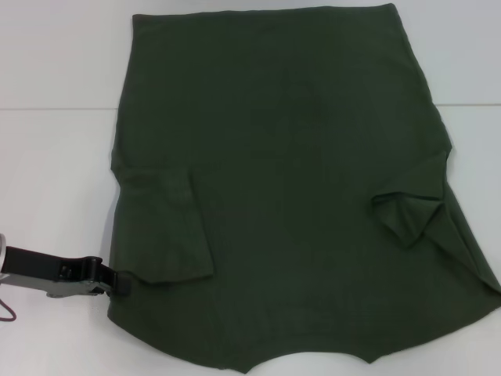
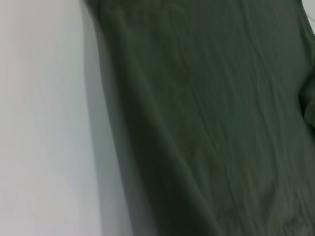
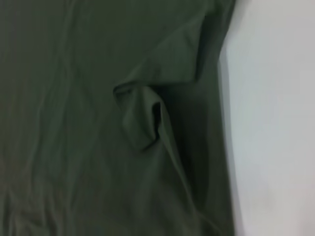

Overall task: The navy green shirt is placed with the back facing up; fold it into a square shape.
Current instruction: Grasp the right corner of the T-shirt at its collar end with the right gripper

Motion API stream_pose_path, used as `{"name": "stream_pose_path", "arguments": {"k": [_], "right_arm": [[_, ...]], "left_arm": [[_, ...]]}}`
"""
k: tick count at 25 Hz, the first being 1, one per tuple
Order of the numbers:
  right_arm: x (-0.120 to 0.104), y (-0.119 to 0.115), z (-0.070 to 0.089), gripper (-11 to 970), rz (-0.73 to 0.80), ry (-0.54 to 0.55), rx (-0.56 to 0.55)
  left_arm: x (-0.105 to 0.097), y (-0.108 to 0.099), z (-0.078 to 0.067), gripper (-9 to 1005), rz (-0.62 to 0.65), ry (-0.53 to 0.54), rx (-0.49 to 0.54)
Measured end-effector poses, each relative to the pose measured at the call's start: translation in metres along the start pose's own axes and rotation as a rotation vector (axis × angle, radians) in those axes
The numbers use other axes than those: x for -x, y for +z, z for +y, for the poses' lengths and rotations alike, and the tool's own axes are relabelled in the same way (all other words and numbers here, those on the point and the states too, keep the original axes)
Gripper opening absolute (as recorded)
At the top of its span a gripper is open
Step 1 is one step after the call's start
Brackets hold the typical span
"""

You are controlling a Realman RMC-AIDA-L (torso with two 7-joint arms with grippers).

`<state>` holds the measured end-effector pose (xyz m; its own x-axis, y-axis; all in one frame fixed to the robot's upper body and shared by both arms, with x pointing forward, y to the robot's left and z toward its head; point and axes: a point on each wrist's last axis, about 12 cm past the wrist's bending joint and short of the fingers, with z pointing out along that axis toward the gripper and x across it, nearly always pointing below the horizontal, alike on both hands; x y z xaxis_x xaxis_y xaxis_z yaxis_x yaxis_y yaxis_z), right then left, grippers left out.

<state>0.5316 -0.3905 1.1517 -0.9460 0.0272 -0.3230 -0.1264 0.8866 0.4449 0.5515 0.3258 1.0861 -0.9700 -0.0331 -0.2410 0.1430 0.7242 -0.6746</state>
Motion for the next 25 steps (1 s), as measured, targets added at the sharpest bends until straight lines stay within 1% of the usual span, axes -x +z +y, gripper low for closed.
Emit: {"name": "stream_pose_path", "arguments": {"k": [5,10,14,19,25], "right_arm": [[0.001,0.019,-0.003,913,0.024,-0.001,0.030],[0.005,0.032,0.003,911,0.048,-0.035,0.048],[0.007,0.037,0.003,910,0.058,-0.044,0.022],[0.004,0.044,0.000,909,0.073,-0.033,0.024],[0.006,0.051,0.005,907,0.094,-0.057,0.017]], "left_arm": [[-0.001,0.001,0.000,37,-0.003,0.001,-0.002],[-0.001,0.002,0.000,37,-0.012,0.001,-0.007],[0.000,0.002,0.000,37,-0.018,0.001,-0.007],[0.001,0.002,0.001,37,-0.025,0.001,-0.004],[0.003,0.001,-0.001,37,-0.027,0.005,-0.003]]}}
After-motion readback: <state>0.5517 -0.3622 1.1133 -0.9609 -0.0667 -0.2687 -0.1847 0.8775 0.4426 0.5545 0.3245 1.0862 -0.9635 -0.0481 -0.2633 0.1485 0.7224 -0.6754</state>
